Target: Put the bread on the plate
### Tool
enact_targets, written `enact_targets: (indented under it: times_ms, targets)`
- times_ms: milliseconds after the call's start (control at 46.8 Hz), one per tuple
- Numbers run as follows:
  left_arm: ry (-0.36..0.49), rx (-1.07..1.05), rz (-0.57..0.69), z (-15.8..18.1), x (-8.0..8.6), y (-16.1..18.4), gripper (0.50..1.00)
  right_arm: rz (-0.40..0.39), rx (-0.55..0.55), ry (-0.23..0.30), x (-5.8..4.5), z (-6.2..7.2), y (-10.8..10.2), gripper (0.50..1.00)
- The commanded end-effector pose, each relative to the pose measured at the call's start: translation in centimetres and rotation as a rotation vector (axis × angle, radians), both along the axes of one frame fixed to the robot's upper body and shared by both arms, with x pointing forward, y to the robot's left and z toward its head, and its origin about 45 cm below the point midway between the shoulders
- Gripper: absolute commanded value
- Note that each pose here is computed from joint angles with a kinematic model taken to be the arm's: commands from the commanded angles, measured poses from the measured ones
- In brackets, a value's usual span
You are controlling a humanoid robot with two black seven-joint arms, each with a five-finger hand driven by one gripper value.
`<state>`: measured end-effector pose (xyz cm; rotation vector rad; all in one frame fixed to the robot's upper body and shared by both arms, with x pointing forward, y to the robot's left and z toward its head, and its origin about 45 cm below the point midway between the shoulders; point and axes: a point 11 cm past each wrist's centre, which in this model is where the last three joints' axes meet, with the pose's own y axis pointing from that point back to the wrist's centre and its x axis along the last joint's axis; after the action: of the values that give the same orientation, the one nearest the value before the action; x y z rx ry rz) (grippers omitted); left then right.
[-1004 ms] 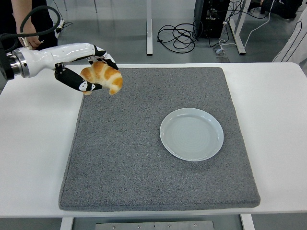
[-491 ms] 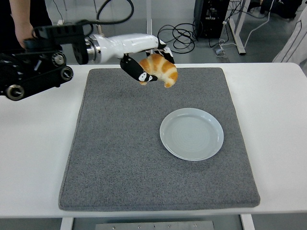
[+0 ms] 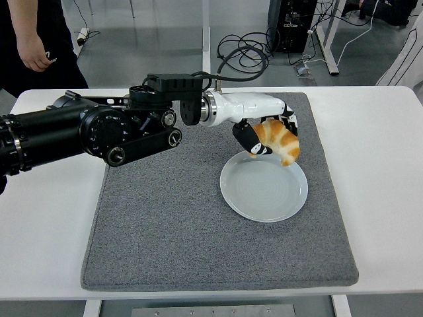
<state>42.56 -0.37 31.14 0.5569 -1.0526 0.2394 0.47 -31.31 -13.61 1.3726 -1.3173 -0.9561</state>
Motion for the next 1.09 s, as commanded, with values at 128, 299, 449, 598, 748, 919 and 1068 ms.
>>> enact_targets:
  times_ms: [128, 299, 449, 598, 748, 919, 1068]
  targets:
    - [0.048, 0.023, 0.004, -3.1, -0.7, 0.4, 0.5, -0.001, 0.0, 0.0, 0.0, 0.0, 0.0, 1.0]
    - [0.072, 0.023, 0.01, -4.2, -1.0, 0.7, 0.5, 0.0, 0.0, 0.002, -0.1, 0.0, 0.0, 1.0]
    - [0.089, 0.023, 0.044, -5.4, -0.6, 1.6, 0.5, 0.0, 0.0, 0.003, -0.2, 0.0, 0.0, 1.0]
    - [0.114, 0.017, 0.08, -6.6, -0.1, 2.5, 0.5, 0.0, 0.0, 0.005, -0.3, 0.0, 0.0, 1.0]
    - [0.134, 0.017, 0.089, -7.6, -0.4, 2.9, 0.5, 0.0, 0.0, 0.005, -0.3, 0.0, 0.0, 1.0]
    - [0.138, 0.01, 0.095, -8.1, -0.5, 2.6, 0.5, 0.0, 0.0, 0.005, -0.3, 0.0, 0.0, 1.0]
    - [0.142, 0.002, 0.095, -8.3, -0.7, 2.2, 0.5, 0.0, 0.0, 0.005, -0.3, 0.0, 0.0, 1.0]
